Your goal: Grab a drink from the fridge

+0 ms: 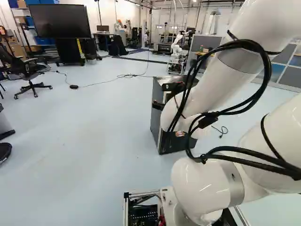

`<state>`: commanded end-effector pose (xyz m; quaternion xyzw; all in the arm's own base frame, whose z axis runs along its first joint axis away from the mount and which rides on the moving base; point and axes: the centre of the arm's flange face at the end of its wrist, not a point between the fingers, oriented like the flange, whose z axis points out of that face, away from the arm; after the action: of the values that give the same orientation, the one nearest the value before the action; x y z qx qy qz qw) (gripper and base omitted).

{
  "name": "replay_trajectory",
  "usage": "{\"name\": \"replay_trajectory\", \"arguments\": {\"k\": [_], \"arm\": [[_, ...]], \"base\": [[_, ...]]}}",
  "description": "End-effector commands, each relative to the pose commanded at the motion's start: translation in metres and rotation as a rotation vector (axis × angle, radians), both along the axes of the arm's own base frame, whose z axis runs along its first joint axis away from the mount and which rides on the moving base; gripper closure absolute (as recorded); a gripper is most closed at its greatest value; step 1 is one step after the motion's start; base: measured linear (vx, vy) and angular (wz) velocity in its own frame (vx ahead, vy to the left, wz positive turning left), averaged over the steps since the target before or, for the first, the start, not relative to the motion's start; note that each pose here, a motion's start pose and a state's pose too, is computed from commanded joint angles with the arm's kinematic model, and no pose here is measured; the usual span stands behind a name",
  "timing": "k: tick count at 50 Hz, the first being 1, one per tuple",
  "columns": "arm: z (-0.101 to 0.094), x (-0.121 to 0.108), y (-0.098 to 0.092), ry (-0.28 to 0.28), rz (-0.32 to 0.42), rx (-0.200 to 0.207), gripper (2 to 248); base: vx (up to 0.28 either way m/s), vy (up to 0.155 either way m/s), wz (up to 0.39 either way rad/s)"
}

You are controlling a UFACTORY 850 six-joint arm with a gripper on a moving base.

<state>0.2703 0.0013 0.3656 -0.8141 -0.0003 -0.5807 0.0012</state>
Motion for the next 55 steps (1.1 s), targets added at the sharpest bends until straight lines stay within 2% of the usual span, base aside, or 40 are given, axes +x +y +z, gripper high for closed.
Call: {"name": "replay_trajectory", "arguments": {"k": [20,38,55], "arm": [[0.002,0.005,0.006,-0.016,-0.027,0.025,3],[-0.007,0.02,0.022,-0.006,-0.026,0.042,3],[-0.015,0.038,0.037,-0.023,-0.042,0.053,3]], "base": [[0.0,0.0,0.0],[0.0,0.0,0.0],[0.0,0.0,0.0]]}}
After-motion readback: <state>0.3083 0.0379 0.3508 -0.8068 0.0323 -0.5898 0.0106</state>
